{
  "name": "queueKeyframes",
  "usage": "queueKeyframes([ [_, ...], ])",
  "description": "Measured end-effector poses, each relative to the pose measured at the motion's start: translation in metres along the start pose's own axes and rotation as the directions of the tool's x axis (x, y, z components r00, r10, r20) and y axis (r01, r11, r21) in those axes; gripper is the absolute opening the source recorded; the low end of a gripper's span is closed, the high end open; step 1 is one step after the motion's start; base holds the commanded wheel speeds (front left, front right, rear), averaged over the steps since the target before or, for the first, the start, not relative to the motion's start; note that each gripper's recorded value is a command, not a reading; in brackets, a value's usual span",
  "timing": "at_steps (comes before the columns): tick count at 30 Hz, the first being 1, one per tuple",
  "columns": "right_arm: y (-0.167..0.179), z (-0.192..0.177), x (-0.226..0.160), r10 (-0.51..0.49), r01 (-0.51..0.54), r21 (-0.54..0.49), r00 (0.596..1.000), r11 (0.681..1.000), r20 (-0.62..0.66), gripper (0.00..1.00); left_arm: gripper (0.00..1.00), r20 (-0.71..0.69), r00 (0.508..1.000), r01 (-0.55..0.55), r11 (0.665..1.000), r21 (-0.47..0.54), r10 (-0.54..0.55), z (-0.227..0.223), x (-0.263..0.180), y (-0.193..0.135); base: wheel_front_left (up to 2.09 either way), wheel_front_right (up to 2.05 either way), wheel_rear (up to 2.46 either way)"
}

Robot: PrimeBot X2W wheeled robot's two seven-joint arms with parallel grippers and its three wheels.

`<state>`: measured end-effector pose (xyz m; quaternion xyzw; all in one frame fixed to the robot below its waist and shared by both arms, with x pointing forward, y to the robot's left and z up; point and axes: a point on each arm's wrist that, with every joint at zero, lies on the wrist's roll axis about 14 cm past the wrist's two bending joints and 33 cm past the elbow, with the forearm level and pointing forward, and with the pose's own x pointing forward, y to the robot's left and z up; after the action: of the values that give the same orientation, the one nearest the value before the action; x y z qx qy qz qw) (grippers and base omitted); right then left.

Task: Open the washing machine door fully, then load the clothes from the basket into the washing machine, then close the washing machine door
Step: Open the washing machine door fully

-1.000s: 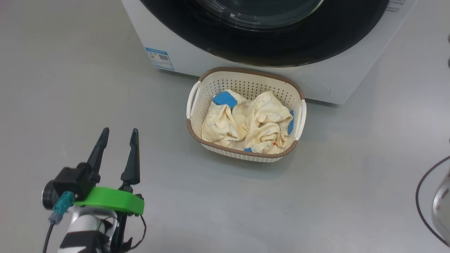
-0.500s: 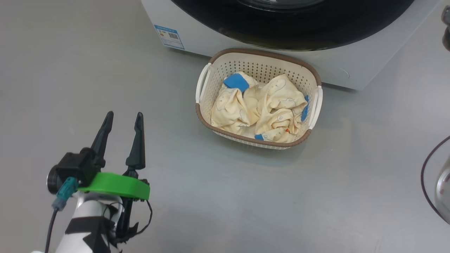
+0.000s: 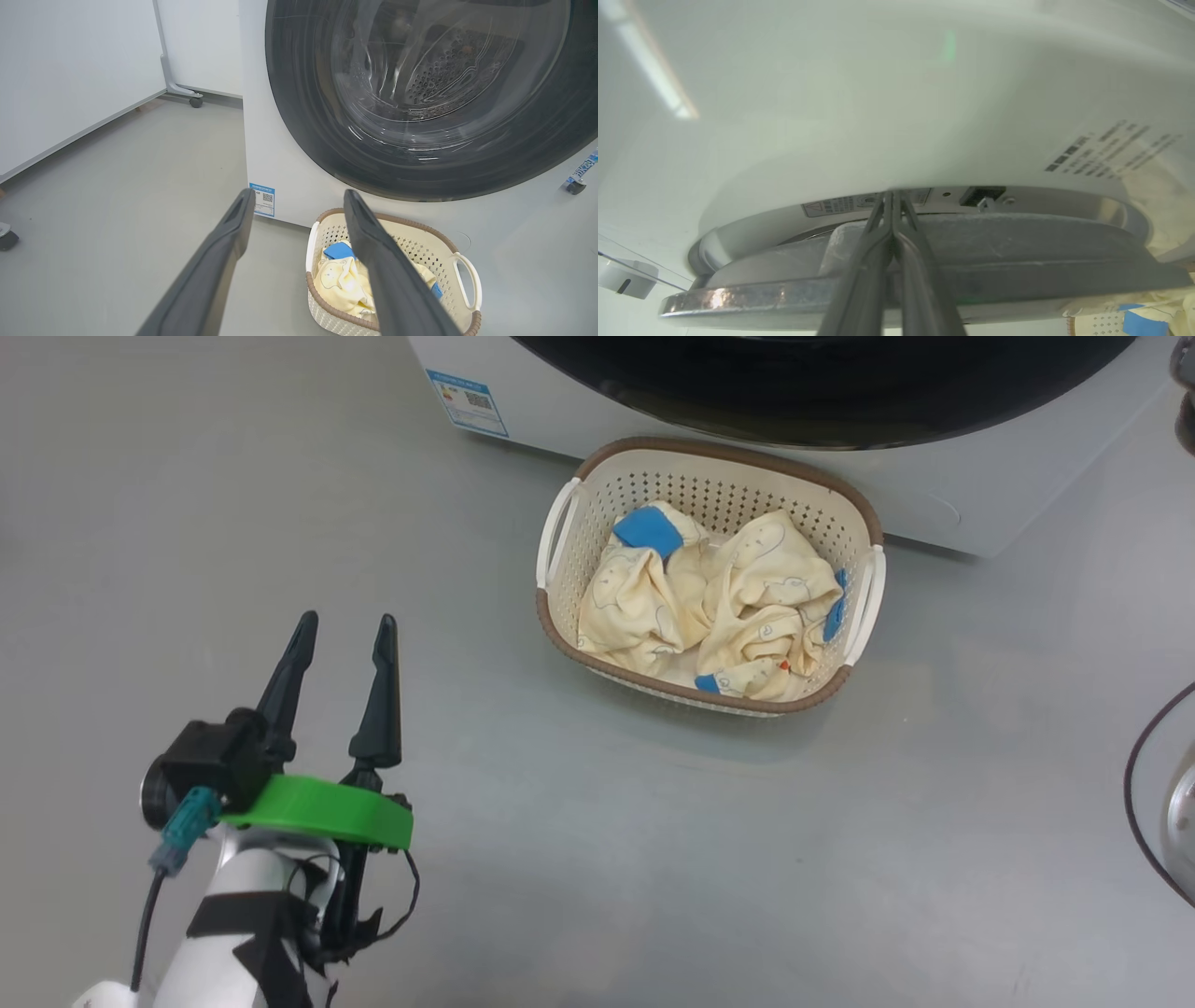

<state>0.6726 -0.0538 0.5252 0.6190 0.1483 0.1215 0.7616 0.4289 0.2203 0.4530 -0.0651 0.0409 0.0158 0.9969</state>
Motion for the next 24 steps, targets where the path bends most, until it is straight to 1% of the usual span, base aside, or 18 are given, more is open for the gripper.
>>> queueKeyframes([
  [7, -0.011, -0.004, 0.004, -0.027, 0.027, 0.006, 0.999, 1.000, -0.023, 0.00, 1.00, -0.006, 1.000, 0.005, 1.000, -0.003, -0.005, -0.002, 0.002, -0.003, 0.00, 0.00, 0.00],
  [12, -0.006, -0.007, 0.008, -0.022, 0.022, 0.006, 0.999, 1.000, -0.050, 0.00, 1.00, -0.002, 1.000, 0.008, 1.000, -0.002, -0.008, -0.001, 0.004, -0.004, 0.00, 0.00, 0.00],
  [24, 0.003, -0.012, -0.002, -0.016, 0.020, 0.036, 0.994, 0.999, -0.108, 0.00, 1.00, 0.028, 0.999, 0.016, 1.000, -0.002, -0.016, 0.011, 0.001, -0.006, 0.00, 0.00, 0.00],
])
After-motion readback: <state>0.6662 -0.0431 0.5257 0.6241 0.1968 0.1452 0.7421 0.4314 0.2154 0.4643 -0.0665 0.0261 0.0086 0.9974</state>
